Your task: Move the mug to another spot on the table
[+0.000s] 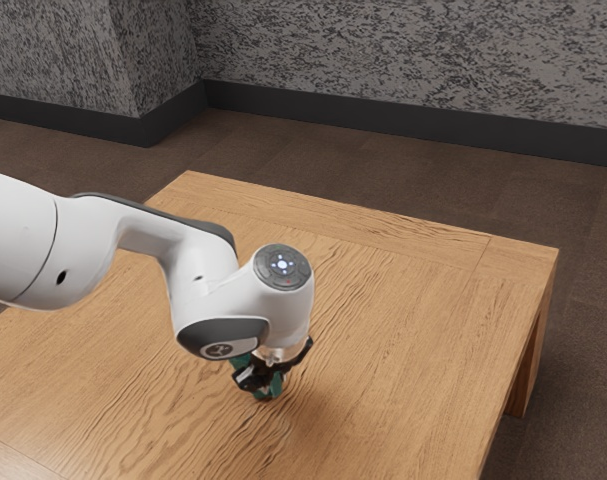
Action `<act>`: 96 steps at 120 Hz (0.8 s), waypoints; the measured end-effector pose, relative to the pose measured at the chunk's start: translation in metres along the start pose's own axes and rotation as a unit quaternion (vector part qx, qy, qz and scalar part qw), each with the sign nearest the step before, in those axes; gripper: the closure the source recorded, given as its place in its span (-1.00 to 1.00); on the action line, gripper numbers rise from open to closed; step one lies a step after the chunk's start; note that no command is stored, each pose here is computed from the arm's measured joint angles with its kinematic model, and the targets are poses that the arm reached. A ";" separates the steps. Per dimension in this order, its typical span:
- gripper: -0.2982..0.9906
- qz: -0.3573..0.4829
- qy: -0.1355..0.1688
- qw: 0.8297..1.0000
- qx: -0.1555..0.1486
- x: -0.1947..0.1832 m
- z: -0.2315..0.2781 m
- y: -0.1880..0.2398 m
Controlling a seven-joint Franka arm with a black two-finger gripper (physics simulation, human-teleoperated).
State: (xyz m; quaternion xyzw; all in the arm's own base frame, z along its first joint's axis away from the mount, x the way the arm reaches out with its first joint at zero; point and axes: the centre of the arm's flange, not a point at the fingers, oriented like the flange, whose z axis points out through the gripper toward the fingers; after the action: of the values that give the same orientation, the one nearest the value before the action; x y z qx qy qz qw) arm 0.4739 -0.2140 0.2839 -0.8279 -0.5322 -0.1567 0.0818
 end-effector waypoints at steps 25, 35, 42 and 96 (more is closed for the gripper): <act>0.44 0.014 0.018 1.000 -0.010 0.001 -0.013 0.010; 0.50 0.018 0.028 0.999 -0.012 0.004 -0.017 0.013; 0.50 0.023 0.036 0.999 -0.012 0.006 -0.017 0.014; 0.62 0.040 0.136 0.990 -0.022 0.069 0.007 0.024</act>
State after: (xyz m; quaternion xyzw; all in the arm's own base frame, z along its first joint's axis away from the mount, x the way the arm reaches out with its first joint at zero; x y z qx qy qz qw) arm 0.5229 -0.1630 0.3022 -0.8214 -0.4788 -0.2757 0.1415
